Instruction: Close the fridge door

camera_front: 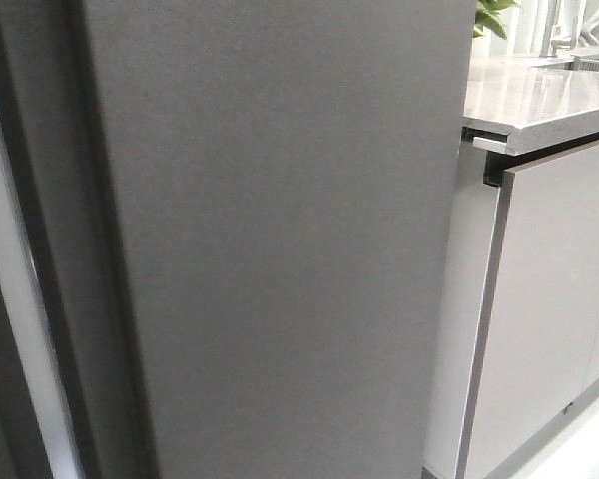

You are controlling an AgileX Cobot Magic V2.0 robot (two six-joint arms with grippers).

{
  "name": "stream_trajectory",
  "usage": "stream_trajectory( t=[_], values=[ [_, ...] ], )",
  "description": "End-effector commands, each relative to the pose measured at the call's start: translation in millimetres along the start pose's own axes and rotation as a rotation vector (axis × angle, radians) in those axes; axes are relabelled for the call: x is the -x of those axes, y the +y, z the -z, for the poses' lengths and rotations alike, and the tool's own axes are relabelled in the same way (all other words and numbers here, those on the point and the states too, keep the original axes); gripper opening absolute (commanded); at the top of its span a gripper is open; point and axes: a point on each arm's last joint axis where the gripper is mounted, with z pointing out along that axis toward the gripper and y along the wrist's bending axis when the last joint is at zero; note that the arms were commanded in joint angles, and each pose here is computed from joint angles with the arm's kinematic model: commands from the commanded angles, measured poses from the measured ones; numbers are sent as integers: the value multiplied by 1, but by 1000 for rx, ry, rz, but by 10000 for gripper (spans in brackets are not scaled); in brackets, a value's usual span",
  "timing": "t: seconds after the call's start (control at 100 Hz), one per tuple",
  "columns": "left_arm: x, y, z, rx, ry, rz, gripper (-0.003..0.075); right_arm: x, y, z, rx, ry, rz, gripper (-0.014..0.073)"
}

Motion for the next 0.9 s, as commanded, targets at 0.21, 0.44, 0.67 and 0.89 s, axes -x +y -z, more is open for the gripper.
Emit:
stream_trajectory(
  t=[0.21,0.44,0.67,0.89],
  values=[
    [-5,0,1,-1,-48,9,-20,0,-9,-28,-74,-81,24,-45],
    [-5,0,1,-1,-48,9,-20,-15,-6,-75,-27,-35,34,-44],
    [-5,0,1,-1,-48,9,-20,-15,-7,-94,1,-28,39,-44],
    [-5,0,1,-1,-48,9,-20,-2,-5,-79,-30,-54,118,-44]
  ],
)
